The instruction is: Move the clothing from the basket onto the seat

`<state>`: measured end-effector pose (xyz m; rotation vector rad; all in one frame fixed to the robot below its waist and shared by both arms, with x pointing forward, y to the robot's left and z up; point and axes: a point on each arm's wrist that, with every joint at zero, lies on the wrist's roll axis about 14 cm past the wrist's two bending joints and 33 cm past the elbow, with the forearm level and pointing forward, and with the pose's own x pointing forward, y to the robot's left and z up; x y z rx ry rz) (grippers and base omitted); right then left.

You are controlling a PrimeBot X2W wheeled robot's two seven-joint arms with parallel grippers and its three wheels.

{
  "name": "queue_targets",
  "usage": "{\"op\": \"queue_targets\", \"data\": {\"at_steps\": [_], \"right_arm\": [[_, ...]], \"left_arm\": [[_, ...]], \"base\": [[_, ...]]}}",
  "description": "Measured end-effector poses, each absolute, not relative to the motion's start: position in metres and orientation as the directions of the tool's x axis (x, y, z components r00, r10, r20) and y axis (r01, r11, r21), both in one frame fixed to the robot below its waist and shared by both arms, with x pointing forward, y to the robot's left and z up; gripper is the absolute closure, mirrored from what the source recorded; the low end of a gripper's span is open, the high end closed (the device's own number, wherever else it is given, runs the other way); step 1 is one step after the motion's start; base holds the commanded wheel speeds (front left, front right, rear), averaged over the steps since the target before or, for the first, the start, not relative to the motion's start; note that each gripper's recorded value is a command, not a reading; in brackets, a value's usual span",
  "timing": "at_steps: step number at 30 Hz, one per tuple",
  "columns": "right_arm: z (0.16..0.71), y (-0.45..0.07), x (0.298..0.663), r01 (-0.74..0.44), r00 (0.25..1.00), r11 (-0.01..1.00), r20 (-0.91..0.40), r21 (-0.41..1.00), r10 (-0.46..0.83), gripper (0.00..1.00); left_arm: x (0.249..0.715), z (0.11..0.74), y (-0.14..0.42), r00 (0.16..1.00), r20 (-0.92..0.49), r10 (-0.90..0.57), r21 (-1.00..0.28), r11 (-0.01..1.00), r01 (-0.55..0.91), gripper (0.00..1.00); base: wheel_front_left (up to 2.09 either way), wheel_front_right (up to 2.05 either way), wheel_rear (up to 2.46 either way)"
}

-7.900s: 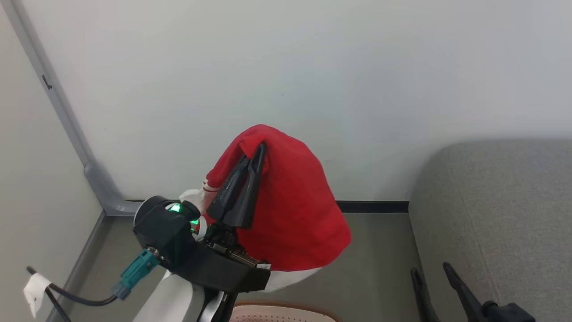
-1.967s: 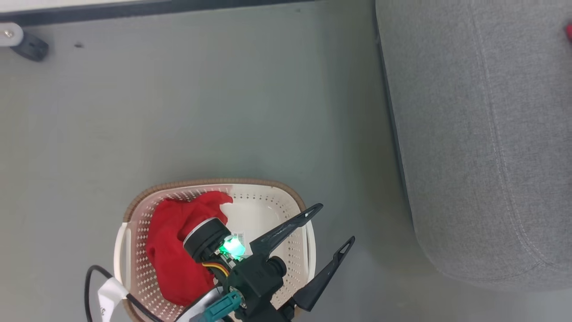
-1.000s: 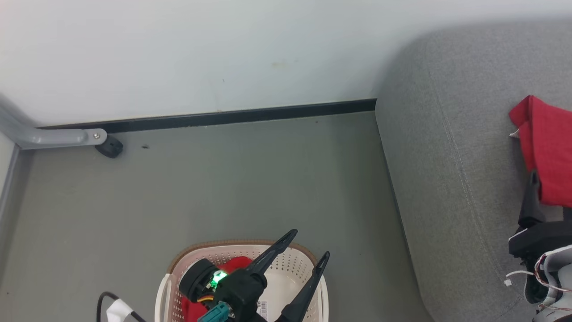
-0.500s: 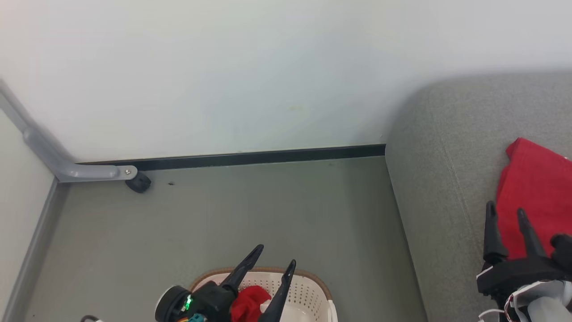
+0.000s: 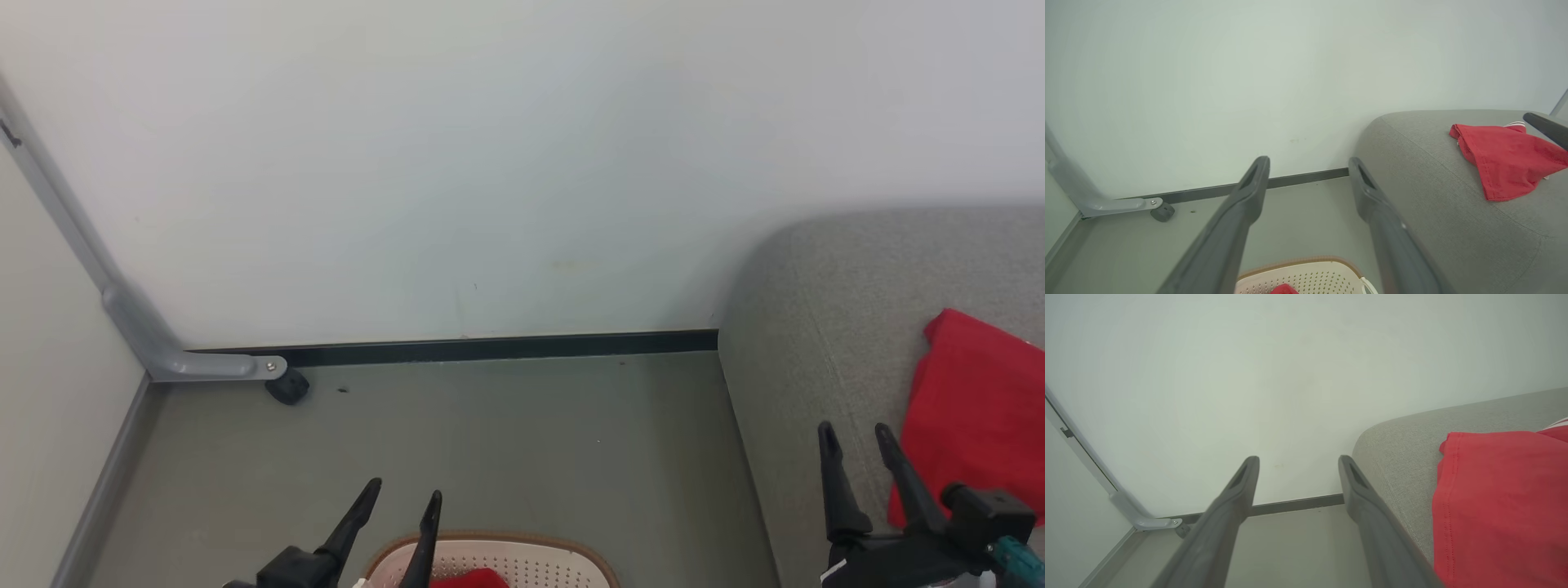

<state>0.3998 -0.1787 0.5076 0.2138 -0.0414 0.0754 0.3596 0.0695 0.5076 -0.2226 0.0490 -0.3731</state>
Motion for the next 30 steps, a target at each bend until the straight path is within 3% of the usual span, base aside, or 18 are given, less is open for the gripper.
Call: {"op": "queue_targets", "data": {"at_steps": [13, 30], "right_arm": [[0.515, -0.146, 0.37, -0.178, 0.983, 0.969, 0.086, 0.17, 0.165, 0.0], [0.515, -0.159, 0.343, -0.119, 0.991, 0.983, 0.079, 0.137, 0.109, 0.0]], "left_arm": [[0.345, 0.494, 0.14, 0.989, -0.038, -0.143, -0.265, 0.956, 0.128, 0.0], [0.335, 0.483, 0.169, 0.998, -0.056, -0.001, -0.303, 0.953, -0.016, 0.0]], "base": [[0.0, 0.0, 0.0], [0.0, 0.0, 0.0]]}}
